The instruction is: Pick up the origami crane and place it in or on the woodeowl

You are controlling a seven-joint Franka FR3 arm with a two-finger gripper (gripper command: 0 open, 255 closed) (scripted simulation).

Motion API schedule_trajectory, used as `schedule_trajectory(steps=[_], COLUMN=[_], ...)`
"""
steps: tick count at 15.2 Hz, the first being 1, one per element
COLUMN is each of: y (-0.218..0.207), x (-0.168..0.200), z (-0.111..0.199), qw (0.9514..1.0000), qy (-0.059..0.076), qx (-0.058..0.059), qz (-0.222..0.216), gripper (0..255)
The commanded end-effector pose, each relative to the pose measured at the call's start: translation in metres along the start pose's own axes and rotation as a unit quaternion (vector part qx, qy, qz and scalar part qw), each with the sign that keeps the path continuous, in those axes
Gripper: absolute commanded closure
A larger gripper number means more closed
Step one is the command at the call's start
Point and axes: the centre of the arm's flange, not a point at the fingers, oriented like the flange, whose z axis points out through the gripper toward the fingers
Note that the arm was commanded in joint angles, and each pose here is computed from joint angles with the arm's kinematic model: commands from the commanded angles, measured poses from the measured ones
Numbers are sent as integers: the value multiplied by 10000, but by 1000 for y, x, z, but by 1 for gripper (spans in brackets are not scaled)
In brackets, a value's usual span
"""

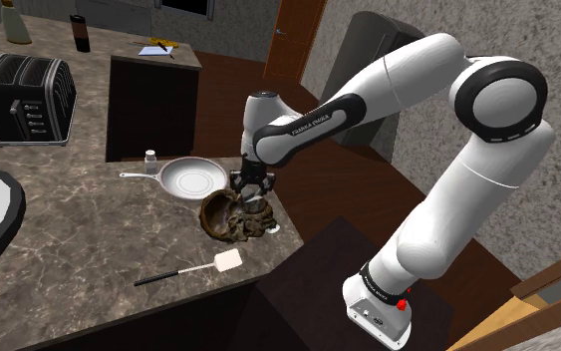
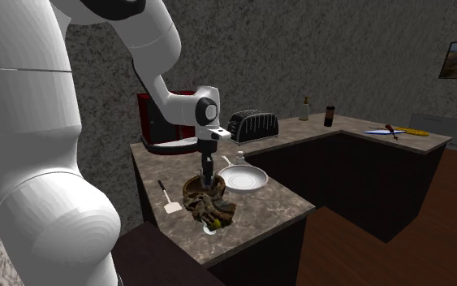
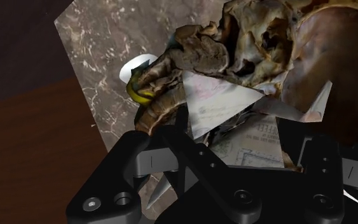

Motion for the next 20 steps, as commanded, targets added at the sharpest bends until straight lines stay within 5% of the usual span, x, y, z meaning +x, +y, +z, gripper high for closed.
schedule_trajectory(steps=[1,8,9,14,18,20], y=[-1,-1,-1,-1,-1,-1], x=[1,1,1,1,1,1], z=[5,5,5,5,-45,-45], qw=[10000,10000,10000,10000,10000,10000], qy=[1,1,1,1,1,1], qx=[3,3,3,3,3,3], qz=[-1,-1,-1,-1,-1,-1], gripper=[255,255,0,0,0,0])
